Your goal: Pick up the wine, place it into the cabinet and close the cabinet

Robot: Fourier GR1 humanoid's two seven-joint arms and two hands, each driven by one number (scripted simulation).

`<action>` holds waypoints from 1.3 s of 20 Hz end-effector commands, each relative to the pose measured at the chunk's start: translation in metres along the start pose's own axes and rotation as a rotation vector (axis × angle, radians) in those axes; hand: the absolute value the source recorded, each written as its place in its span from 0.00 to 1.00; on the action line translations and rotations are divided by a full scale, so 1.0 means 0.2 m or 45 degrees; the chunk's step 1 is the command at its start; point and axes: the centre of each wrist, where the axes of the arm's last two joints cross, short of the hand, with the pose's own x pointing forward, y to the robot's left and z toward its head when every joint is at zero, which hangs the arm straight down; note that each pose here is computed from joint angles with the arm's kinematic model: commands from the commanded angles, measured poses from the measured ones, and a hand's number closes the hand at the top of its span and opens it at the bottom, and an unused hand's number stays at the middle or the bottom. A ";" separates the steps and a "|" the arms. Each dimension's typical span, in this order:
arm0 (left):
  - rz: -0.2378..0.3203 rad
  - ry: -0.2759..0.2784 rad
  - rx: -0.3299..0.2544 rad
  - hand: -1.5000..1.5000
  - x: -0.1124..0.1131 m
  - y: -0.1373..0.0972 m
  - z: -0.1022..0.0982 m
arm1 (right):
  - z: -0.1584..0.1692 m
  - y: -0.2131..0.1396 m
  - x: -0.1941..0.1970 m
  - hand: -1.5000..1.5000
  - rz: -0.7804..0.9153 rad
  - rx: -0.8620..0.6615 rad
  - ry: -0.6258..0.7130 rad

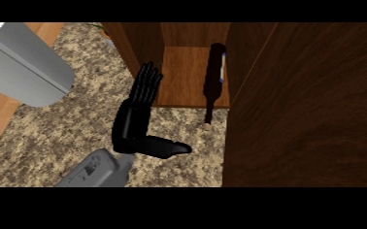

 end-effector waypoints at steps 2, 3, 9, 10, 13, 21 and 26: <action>0.010 -0.032 0.011 0.00 0.19 -0.09 0.18 | 0.05 0.01 0.03 0.00 -0.008 0.026 -0.023; 0.029 -0.004 -0.007 0.00 0.27 0.00 0.17 | 0.00 -0.02 0.01 0.00 0.001 0.044 0.007; 0.023 -0.057 0.044 0.00 0.37 -0.01 0.36 | -0.01 0.07 0.08 1.00 0.181 0.256 0.050; -0.014 -0.047 0.064 0.00 0.39 0.07 0.36 | 0.04 0.03 0.08 1.00 0.206 0.339 0.052; -0.069 -0.068 0.136 0.00 0.39 0.13 0.38 | 0.04 0.05 0.07 1.00 0.181 0.531 0.109; -0.111 -0.092 0.204 0.00 0.57 0.30 0.63 | 0.13 0.25 0.13 1.00 -0.043 0.678 0.178; -0.113 -0.125 0.232 0.00 0.74 0.42 0.69 | 0.14 0.39 0.19 1.00 -0.075 0.705 0.160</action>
